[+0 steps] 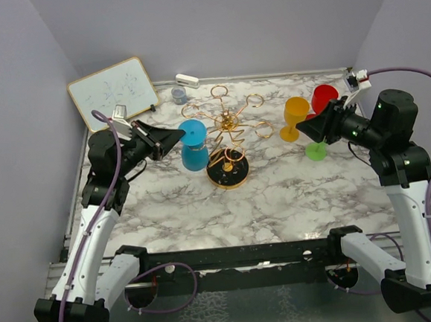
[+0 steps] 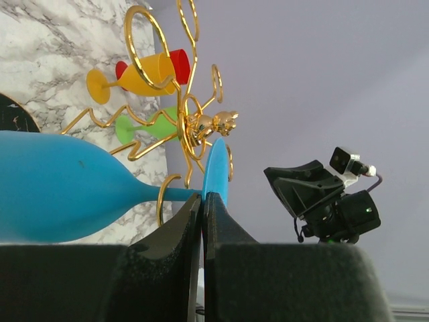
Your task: Take the wine glass off the wine glass rack
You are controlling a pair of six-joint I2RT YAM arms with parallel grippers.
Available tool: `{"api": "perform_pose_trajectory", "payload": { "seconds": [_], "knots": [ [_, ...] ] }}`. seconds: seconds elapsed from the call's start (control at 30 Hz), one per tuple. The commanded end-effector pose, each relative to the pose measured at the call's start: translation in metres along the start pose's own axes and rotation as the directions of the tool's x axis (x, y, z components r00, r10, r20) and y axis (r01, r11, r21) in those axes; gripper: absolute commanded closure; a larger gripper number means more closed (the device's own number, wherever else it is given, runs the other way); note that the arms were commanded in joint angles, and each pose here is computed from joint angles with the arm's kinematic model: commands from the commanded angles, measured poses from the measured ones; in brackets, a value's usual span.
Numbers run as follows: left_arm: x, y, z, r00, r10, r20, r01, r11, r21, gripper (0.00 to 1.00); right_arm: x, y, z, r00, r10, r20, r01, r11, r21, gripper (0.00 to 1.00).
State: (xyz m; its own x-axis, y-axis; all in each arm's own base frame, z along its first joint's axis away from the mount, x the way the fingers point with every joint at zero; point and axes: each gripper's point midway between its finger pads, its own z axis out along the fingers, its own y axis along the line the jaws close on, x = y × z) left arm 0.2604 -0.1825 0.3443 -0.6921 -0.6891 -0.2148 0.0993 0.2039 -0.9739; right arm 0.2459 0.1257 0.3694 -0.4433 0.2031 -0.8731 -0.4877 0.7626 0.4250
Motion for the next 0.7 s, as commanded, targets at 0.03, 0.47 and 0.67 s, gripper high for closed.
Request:
{"api": "perform_pose_trajectory", "payload": {
  "seconds": [0.03,0.47,0.67],
  "knots": [
    [-0.007,-0.026,0.004,0.999,0.036,-0.006,-0.036,0.998,0.051,0.99,-0.012,0.006,-0.003,0.999,-0.014,0.043,0.014,1.000,-0.013,0.66],
    [-0.013,-0.024,0.018,0.991,0.122,-0.061,-0.123,0.992,-0.016,1.00,-0.009,0.005,0.002,0.999,0.004,0.038,-0.003,1.000,-0.027,0.67],
    [-0.016,-0.017,0.021,0.982,0.176,-0.075,-0.181,0.981,-0.067,1.00,-0.006,0.004,0.004,0.999,0.013,0.036,-0.012,0.999,-0.032,0.67]
  ]
}}
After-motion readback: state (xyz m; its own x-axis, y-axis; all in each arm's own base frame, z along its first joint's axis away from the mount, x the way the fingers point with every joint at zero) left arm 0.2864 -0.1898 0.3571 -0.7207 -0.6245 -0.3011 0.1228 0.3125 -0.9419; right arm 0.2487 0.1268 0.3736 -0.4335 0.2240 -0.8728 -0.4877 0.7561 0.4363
